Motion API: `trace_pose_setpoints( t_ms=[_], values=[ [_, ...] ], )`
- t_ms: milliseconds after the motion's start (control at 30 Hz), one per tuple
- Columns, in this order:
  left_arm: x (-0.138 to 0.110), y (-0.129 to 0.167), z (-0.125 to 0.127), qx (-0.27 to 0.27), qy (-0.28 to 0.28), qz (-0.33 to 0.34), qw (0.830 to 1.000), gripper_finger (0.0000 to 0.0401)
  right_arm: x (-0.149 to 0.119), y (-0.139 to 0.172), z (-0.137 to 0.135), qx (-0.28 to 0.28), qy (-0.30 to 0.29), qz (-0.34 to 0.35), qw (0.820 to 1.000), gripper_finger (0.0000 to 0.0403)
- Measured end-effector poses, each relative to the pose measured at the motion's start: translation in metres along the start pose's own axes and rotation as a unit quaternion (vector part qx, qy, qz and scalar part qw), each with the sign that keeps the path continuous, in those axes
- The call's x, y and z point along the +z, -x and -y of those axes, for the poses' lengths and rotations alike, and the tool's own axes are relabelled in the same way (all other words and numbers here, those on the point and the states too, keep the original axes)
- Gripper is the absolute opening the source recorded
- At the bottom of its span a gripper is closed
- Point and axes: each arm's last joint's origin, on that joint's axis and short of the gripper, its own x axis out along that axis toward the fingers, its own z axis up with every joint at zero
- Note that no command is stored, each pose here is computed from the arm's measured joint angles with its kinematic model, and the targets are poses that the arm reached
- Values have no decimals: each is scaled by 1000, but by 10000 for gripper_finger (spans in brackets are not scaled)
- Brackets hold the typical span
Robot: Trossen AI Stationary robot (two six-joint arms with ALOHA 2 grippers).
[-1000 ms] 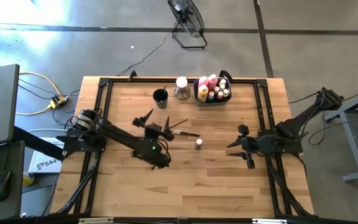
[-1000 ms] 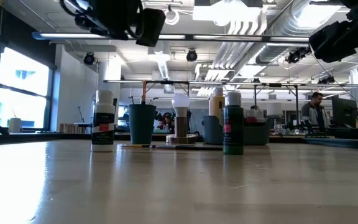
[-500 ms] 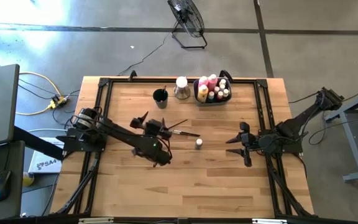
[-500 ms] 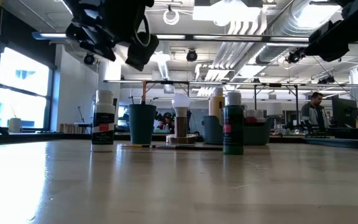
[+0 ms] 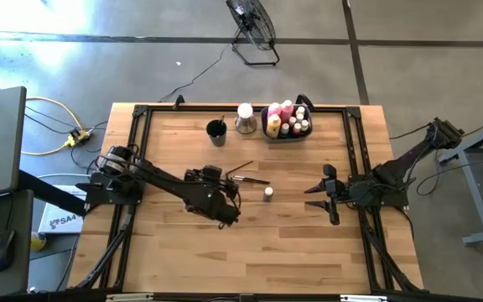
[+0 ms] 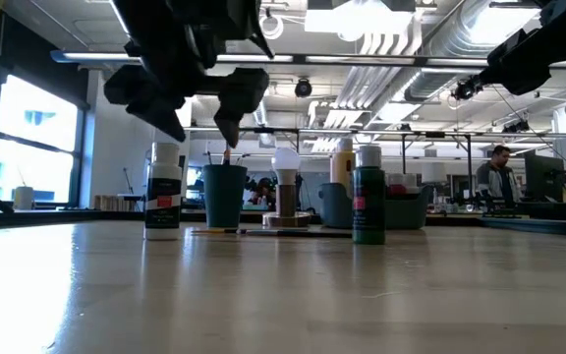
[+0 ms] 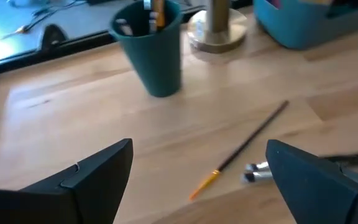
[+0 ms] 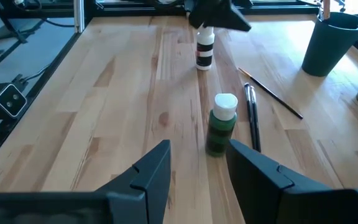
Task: Pick & Place Paint Supplies
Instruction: Adjust the blue bin
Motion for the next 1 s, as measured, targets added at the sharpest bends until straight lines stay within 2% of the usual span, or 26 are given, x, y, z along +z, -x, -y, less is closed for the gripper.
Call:
trace_pose_setpoints(
  t_ms=[167,300,400,500,567,767,867,1000],
  values=[
    [-2,1,18,-62,-96,-23,993,361,0,0,0,0,3,0,1000,148],
    [2,7,38,-146,-199,-32,968,361,0,0,0,2,2,-1,1000,148],
    [15,19,53,-206,-266,-26,941,361,0,0,0,2,2,0,1000,148],
    [20,26,60,-271,-339,-43,900,361,0,0,0,2,-1,0,1000,148],
    [21,32,66,-317,-368,-39,873,361,0,0,0,2,-10,0,1000,148],
    [27,46,82,-420,-440,42,793,361,0,0,0,2,-33,0,999,148],
    [33,49,83,-432,-456,69,775,361,0,0,0,2,-38,0,999,148],
    [51,50,74,-430,-460,88,772,361,0,0,0,2,-38,0,999,148]
  ],
)
